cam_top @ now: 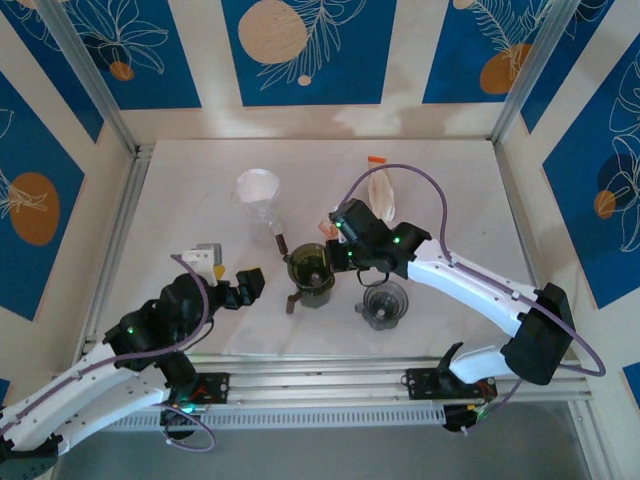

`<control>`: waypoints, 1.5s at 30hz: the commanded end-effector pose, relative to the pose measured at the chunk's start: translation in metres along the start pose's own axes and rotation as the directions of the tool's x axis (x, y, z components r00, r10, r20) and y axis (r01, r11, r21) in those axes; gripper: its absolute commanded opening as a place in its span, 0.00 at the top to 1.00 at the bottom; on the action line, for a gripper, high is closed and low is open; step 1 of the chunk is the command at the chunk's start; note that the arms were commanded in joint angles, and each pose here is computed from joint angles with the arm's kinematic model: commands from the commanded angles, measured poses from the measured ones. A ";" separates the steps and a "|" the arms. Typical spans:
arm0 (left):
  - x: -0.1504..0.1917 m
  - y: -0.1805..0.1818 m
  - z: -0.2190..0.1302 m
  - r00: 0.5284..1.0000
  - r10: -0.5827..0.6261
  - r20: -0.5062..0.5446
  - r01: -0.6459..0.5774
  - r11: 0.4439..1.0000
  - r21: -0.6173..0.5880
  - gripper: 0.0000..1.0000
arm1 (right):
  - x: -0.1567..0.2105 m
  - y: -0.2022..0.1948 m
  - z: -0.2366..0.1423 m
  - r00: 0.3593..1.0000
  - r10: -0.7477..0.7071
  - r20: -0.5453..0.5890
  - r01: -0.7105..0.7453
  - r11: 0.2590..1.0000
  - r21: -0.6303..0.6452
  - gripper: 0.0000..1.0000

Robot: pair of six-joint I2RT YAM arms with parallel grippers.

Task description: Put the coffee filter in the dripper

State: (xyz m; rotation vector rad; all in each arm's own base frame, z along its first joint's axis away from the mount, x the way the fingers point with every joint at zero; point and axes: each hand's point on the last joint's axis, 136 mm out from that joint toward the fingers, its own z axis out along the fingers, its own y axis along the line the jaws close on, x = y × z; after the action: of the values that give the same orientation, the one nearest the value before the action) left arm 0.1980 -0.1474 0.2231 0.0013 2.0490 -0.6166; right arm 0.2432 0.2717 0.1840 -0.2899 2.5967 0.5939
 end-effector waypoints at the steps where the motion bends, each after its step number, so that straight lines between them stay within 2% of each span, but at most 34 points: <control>1: 0.002 0.006 0.002 1.000 0.005 0.000 -0.005 1.000 -0.024 0.00 | -0.004 0.006 -0.002 1.000 0.013 0.006 -0.013 0.999 -0.030 0.83; 4: 0.002 0.005 0.002 1.000 0.007 -0.003 -0.007 1.000 -0.022 0.00 | -0.002 0.007 0.000 1.000 0.020 -0.004 -0.020 0.999 -0.043 0.68; 8: 0.004 0.005 0.002 1.000 0.010 -0.009 -0.010 1.000 -0.024 0.00 | 0.001 0.010 0.003 0.999 0.028 -0.019 -0.030 0.998 -0.059 0.59; 13: 0.004 0.006 0.002 1.000 0.011 -0.008 -0.011 1.000 -0.025 0.00 | -0.005 0.007 -0.006 0.999 0.023 0.028 -0.022 0.999 -0.043 0.40; 19: 0.000 0.003 0.001 1.000 0.028 -0.002 -0.028 1.000 -0.012 0.00 | -0.030 -0.017 -0.048 0.981 0.013 0.195 -0.020 0.999 0.035 0.35; 23: 0.000 0.003 0.000 0.999 0.042 0.002 -0.042 0.999 -0.013 0.00 | -0.050 -0.053 -0.061 0.967 0.027 0.255 -0.061 0.990 0.128 0.35; 26: 0.001 0.005 0.001 0.999 0.041 0.002 -0.041 0.999 -0.020 0.00 | -0.064 -0.084 -0.052 0.968 0.080 0.239 -0.120 0.980 0.157 0.38; 28: 0.003 0.006 0.002 0.999 0.038 -0.004 -0.038 0.999 -0.024 0.00 | -0.075 -0.102 -0.042 0.968 0.106 0.228 -0.149 0.973 0.178 0.45; 36: 0.008 0.009 0.004 0.999 0.036 -0.017 -0.037 0.999 -0.035 0.00 | -0.123 -0.156 0.004 0.978 0.056 0.202 -0.127 0.924 0.360 0.69; 45: 0.009 0.010 0.009 0.998 0.065 -0.024 -0.067 0.996 -0.053 0.00 | -0.173 -0.188 0.046 0.984 -0.017 0.179 -0.072 0.875 0.478 0.78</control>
State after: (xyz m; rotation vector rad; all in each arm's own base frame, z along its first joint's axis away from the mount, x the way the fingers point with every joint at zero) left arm 0.1997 -0.1486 0.2103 0.0283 2.0816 -0.5740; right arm 0.4468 0.1498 0.1502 -0.0024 2.5243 0.0348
